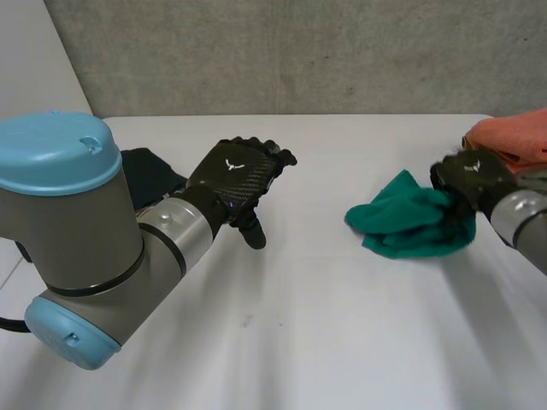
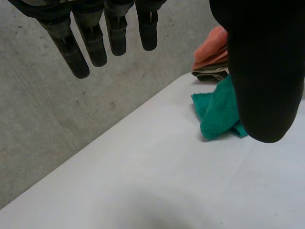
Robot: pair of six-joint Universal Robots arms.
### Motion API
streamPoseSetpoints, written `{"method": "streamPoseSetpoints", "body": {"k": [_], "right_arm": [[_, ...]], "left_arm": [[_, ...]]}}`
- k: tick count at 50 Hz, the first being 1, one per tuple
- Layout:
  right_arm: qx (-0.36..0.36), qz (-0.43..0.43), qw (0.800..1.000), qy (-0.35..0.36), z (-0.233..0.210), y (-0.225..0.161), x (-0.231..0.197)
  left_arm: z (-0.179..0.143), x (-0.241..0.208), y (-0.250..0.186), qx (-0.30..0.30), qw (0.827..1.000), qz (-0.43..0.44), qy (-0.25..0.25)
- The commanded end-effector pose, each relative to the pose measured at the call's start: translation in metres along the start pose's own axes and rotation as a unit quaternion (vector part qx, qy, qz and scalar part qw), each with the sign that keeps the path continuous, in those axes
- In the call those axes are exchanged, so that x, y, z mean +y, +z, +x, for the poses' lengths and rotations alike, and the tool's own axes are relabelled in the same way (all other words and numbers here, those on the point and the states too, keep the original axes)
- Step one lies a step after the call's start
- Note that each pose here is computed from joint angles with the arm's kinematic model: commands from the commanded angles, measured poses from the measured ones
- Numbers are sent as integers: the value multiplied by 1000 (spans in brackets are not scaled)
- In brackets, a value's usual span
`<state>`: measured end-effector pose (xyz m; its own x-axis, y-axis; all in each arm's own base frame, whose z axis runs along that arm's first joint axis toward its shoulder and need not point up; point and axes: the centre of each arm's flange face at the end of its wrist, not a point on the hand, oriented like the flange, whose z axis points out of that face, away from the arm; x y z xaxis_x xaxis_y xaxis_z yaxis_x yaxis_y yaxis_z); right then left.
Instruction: Fold the laundry.
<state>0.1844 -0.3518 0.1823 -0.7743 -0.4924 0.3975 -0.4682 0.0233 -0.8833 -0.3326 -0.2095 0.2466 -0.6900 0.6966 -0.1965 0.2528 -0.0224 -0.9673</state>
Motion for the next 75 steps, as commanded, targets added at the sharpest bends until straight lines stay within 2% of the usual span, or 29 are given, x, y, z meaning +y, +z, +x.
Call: {"method": "streamPoseSetpoints", "body": {"k": [1, 9, 22, 27, 31, 34, 37, 40, 43, 47, 48, 50, 52, 53, 56, 61, 67, 75], "right_arm": [[34, -49, 997, -44, -5, -26, 12], [33, -58, 997, -40, -16, -32, 18], [-56, -34, 997, -44, -65, -43, 21], [-46, 7, 997, -57, -60, -32, 4], [-43, 90, 991, -85, -71, -25, -49], [-8, 189, 979, -73, -66, -33, -123], [23, 271, 962, -11, -48, -55, -182], [23, 306, 951, 46, -36, -70, -207], [8, 292, 953, 81, -40, -68, -197], [-27, 206, 974, 92, -68, -54, -143], [-44, 138, 986, 80, -84, -44, -110], [-71, 45, 995, 50, -101, -35, -70], [-106, -74, 992, -5, -115, -33, -30], [-108, -93, 990, -21, -114, -34, -27], [-63, -80, 994, -40, -99, -32, -37], [-15, -32, 999, -21, -65, -34, -56], [-31, -21, 999, 27, -62, -43, -58], [-51, -15, 998, 30, -68, -35, -57]], "left_arm": [[5, 0, 0, 7, 1000, 1, 1], [10, -1, -1, 14, 1000, 3, 2], [11, 3, -2, 15, 1000, -3, 2], [9, 4, -1, 11, 1000, -5, 1], [4, -2, -1, 1, 1000, 7, 2], [-6, -10, -2, -21, 1000, 23, 3], [-19, -27, -10, -52, 997, 48, 5], [-37, -42, -19, -95, 993, 73, 3], [-47, -48, -26, -116, 989, 89, 4], [-51, -47, -32, -125, 987, 96, 6], [-52, -46, -33, -127, 987, 95, 7], [-53, -41, -32, -130, 987, 90, 7], [-53, -37, -32, -129, 988, 84, 7], [-53, -35, -32, -128, 988, 81, 7], [-52, -29, -30, -125, 989, 73, 6], [-38, -5, -14, -101, 994, 35, 4], [-25, 22, 8, -78, 997, 1, 4], [-23, 61, 60, -68, 997, -31, 26]]}}
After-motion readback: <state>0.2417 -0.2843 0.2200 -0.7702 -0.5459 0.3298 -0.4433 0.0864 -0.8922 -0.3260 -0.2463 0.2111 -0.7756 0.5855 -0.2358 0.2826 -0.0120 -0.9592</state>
